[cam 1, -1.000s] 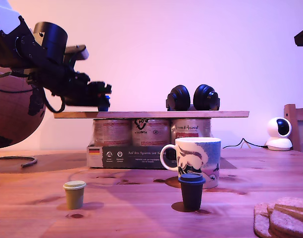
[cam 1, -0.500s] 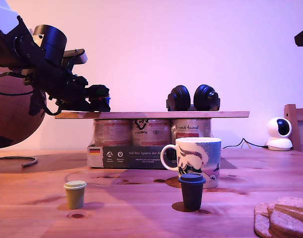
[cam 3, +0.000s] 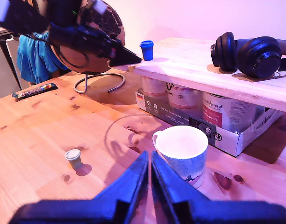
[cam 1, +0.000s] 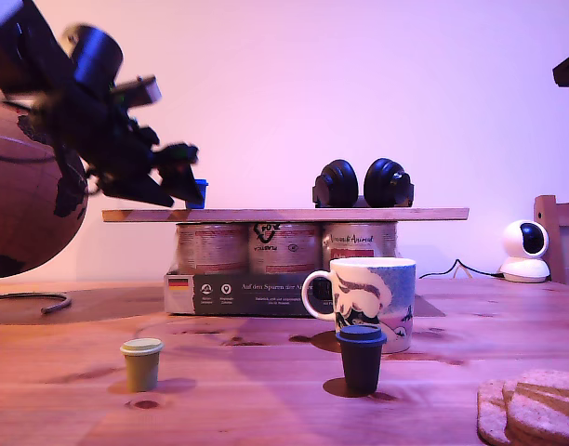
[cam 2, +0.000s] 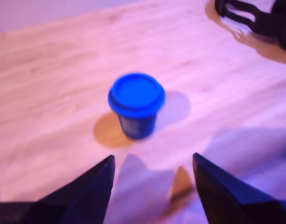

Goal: Pick up the blue coffee capsule and place it on the shelf behind you

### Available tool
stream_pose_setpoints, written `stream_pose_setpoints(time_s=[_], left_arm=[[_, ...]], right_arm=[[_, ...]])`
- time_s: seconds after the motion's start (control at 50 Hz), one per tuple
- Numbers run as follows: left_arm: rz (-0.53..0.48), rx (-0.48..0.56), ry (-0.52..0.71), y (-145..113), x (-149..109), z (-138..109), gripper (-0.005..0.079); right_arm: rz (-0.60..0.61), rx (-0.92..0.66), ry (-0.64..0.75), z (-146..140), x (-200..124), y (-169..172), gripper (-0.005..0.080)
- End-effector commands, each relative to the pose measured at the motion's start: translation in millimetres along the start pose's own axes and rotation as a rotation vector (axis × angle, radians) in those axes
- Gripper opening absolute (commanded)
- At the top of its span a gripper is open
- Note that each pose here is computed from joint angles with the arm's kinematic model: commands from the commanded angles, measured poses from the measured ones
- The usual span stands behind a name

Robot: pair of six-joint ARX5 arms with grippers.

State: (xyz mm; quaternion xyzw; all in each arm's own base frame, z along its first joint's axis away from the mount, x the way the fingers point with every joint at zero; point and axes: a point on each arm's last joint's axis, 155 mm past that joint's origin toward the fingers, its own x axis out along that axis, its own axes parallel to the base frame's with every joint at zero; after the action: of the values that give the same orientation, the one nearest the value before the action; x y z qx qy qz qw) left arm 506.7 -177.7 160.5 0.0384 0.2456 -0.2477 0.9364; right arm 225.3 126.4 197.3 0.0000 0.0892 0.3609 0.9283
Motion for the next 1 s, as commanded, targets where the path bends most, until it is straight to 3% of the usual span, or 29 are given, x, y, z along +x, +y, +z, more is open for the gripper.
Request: stream_pose_setpoints(time_s=[0.0, 0.06, 0.14, 0.34, 0.76, 0.98], left_arm=[[0.0, -0.002, -0.003, -0.4, -10.4, 5.6, 0.0479], [-0.002, -0.008, 0.017, -2.3, -17.9, 4.6, 0.0448], [-0.003, -0.019, 0.054, -5.0, -30.3, 1.2, 0.0347], [-0.036, -0.053, 0.191, -19.2, -64.2, -20.7, -0.0031], [-0.064, -0.071, 0.257, -36.4, -100.2, -35.1, -0.002], [-0.042, -0.078, 0.197, -40.7, -125.6, -44.3, -0.002]], right_arm=[[0.012, 0.005, 0.009, -5.6, 1.8, 1.7, -0.0012], [0.012, 0.004, 0.009, -5.5, 1.8, 1.7, -0.0012], [0.012, 0.004, 0.009, -5.5, 1.8, 1.6, -0.0012], [0.012, 0.004, 0.009, -5.5, 1.8, 1.6, -0.0012], [0.001, 0.005, 0.01, -5.9, 1.8, -0.4, -0.0012], [-0.041, 0.011, 0.021, -8.5, 1.6, -8.2, -0.0012]])
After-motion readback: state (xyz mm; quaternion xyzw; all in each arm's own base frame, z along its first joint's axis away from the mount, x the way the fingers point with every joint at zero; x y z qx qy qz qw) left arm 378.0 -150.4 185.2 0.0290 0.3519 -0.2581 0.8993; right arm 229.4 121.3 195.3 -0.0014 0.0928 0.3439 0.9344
